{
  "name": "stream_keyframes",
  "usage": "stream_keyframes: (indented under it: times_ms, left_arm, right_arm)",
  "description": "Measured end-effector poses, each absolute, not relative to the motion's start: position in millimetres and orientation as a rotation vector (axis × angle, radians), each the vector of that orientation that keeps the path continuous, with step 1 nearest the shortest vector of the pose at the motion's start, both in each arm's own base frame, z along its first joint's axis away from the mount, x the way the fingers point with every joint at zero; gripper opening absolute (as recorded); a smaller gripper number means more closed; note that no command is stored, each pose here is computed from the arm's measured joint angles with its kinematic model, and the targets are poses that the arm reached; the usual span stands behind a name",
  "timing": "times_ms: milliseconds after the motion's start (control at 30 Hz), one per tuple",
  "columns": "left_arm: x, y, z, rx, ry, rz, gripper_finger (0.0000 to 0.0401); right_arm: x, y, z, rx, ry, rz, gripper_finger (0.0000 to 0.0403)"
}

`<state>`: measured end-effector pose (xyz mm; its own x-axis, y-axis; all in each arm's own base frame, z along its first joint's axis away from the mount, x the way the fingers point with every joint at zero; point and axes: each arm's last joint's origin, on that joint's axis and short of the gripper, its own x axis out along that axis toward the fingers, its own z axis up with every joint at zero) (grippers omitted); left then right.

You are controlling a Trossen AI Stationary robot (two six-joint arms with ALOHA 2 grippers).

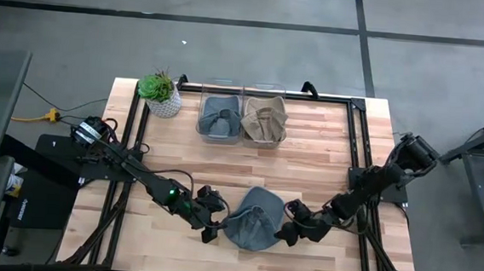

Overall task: Pick & Place hat
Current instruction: Put the gray cap into the left transparent bin

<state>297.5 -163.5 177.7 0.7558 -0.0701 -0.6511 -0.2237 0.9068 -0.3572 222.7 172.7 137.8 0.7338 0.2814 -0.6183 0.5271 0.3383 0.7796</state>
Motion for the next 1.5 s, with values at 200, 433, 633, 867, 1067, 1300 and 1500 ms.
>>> stream_keyframes:
  times_ms: [200, 433, 633, 867, 1067, 1300, 1500]
  left_arm:
    - [297.5, -163.5, 177.7, -0.437, 0.715, 0.086, 0.0294]
    - [297.5, -163.6, 177.8, -0.437, 0.715, 0.086, 0.0294]
    - [297.5, -163.6, 177.8, -0.44, 0.716, 0.085, 0.0294]
    - [297.5, -163.6, 177.8, -0.441, 0.716, 0.086, 0.0294]
    - [297.4, -163.5, 177.6, -0.44, 0.718, 0.087, 0.0294]
    - [292.1, -160.6, 175.8, -0.503, 0.771, 0.149, 0.0294]
    - [281.9, -156.3, 179.5, -0.562, 0.863, 0.181, 0.0294]
  right_arm:
    - [228.1, 169.2, 134.0, 1.256, 0.78, -0.19, 0.0198]
    - [234.3, 165.0, 125.7, 1.248, 0.804, -0.193, 0.0197]
    - [239.3, 161.4, 123.7, 1.252, 0.79, -0.192, 0.0195]
    - [242.4, 156.5, 123.4, 1.247, 0.785, -0.201, 0.0132]
    - [243.0, 155.6, 123.5, 1.197, 0.782, -0.182, 0.0027]
    - [243.3, 156.6, 124.4, 1.151, 0.789, -0.139, 0.0016]
    - [244.1, 156.2, 125.9, 1.149, 0.768, -0.138, 0.0016]
